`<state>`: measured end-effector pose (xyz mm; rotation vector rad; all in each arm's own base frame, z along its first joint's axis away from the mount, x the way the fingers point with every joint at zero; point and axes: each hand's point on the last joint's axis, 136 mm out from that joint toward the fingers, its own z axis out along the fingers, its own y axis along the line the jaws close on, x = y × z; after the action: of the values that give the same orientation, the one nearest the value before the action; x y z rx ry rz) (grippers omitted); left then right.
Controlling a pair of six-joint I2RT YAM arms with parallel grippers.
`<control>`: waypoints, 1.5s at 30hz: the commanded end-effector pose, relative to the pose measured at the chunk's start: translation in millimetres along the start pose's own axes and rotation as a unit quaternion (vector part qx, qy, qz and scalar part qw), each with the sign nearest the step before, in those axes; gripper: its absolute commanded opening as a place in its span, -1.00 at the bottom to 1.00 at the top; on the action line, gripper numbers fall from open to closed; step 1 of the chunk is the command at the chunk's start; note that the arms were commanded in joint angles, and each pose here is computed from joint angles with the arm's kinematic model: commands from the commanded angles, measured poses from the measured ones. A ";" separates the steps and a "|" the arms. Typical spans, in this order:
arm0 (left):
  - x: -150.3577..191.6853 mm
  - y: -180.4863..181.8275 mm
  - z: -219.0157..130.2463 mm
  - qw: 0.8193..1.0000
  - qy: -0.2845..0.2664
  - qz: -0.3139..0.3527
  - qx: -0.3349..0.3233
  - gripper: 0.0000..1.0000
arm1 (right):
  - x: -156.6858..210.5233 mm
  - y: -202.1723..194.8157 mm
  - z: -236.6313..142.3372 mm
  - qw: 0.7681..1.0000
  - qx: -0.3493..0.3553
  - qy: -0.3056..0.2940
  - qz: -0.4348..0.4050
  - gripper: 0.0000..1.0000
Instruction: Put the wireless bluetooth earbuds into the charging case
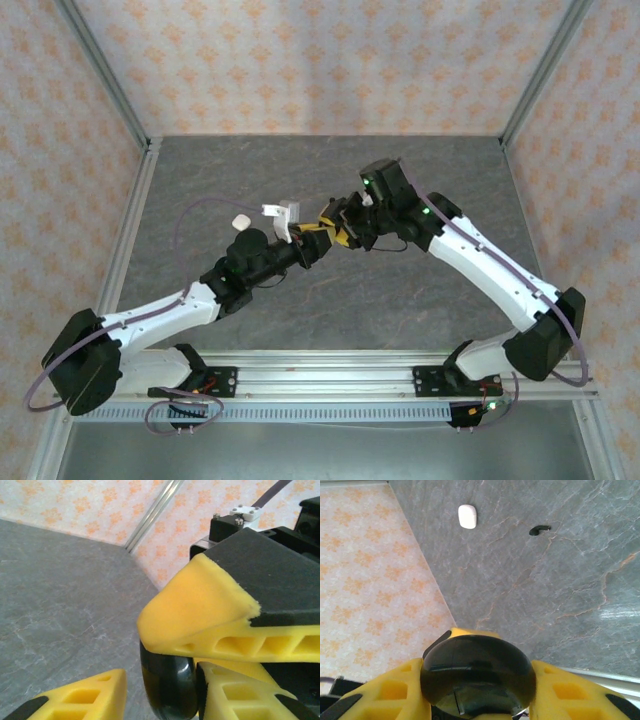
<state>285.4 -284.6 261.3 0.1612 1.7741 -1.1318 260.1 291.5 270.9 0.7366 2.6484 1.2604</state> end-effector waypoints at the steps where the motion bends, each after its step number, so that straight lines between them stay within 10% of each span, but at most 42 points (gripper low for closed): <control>1: -14.8 -11.6 2.4 0.999 -0.026 -0.004 0.020 -0.34 | 7.3 6.9 -12.2 1.000 -0.027 0.007 0.006 -0.16; 6: -19.1 -19.4 4.4 0.999 -0.024 0.004 0.031 -0.74 | 8.0 8.8 -22.2 0.999 -0.043 -0.004 0.004 -0.15; 18: -32.1 -20.2 -10.0 1.000 0.003 0.024 0.014 -0.91 | -2.6 39.8 -65.2 0.989 -0.113 -0.048 -0.080 0.29; 28: -52.0 -43.1 -53.9 0.993 0.072 0.056 0.071 -0.93 | 23.5 80.2 -137.9 0.915 -0.168 -0.042 -0.364 0.37; 45: -53.7 -104.9 -75.2 0.955 0.197 0.073 0.208 -0.98 | 66.6 60.9 -110.5 0.856 -0.188 0.040 -0.480 0.24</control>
<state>218.2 -265.4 365.8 0.7230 1.8126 -1.3622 200.4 271.1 382.7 -0.5543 2.2454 1.3097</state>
